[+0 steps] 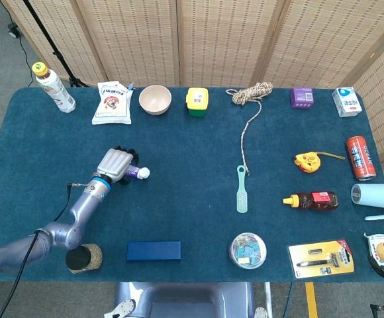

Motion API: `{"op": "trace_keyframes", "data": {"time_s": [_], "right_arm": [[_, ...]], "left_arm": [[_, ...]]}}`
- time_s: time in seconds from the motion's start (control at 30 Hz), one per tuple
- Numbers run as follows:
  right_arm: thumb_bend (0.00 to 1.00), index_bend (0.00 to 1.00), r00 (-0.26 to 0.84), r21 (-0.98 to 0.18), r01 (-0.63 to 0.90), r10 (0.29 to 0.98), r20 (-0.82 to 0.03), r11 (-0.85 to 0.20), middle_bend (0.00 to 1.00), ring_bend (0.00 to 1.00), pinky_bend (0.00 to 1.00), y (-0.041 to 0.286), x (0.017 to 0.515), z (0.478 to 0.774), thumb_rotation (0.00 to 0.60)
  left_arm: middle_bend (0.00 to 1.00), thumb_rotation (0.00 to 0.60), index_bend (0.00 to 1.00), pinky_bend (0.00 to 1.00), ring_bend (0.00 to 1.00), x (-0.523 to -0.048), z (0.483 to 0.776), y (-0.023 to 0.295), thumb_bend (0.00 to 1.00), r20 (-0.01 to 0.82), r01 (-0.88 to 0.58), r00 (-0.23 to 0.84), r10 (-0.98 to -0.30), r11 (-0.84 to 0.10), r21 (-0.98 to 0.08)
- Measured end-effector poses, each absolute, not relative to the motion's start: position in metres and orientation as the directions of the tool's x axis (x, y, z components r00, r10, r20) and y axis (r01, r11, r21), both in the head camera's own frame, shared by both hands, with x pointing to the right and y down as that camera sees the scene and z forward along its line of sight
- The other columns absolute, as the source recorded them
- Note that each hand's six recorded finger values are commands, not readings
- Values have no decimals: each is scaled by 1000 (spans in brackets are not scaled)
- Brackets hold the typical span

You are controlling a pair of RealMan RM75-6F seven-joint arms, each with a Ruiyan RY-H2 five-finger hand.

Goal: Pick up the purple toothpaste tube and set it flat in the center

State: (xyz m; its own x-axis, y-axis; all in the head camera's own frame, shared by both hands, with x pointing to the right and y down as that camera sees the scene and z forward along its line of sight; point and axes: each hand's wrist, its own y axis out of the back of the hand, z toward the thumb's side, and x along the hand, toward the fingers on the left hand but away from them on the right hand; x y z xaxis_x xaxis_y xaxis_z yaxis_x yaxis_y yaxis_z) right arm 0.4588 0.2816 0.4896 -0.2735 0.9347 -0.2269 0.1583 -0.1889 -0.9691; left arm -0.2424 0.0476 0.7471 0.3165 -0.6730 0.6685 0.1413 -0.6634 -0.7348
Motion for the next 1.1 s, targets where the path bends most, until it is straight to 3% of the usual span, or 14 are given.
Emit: {"op": "trace_keyframes", "data": {"time_s": [0.3,0.63,1.1], "right_arm": [[0,161,-276,-970,160,935,-224,-185,103,7,12,283,458,489,600],[0,161,-272,-969,170,937,-219,-177,105,7,12,283,458,490,600],[0,163,-282,-970,167,934,-220,-179,106,7,12,284,458,490,600]], "left_arm": [[327,600,420,210,332,-240,750,55,249,685,138,352,-638,-688,-712],[336,600,423,213,341,-260,733,67,249,716,179,358,-600,-708,-683],[336,600,420,218,340,-244,742,61,250,714,132,336,-614,-720,-681]]}}
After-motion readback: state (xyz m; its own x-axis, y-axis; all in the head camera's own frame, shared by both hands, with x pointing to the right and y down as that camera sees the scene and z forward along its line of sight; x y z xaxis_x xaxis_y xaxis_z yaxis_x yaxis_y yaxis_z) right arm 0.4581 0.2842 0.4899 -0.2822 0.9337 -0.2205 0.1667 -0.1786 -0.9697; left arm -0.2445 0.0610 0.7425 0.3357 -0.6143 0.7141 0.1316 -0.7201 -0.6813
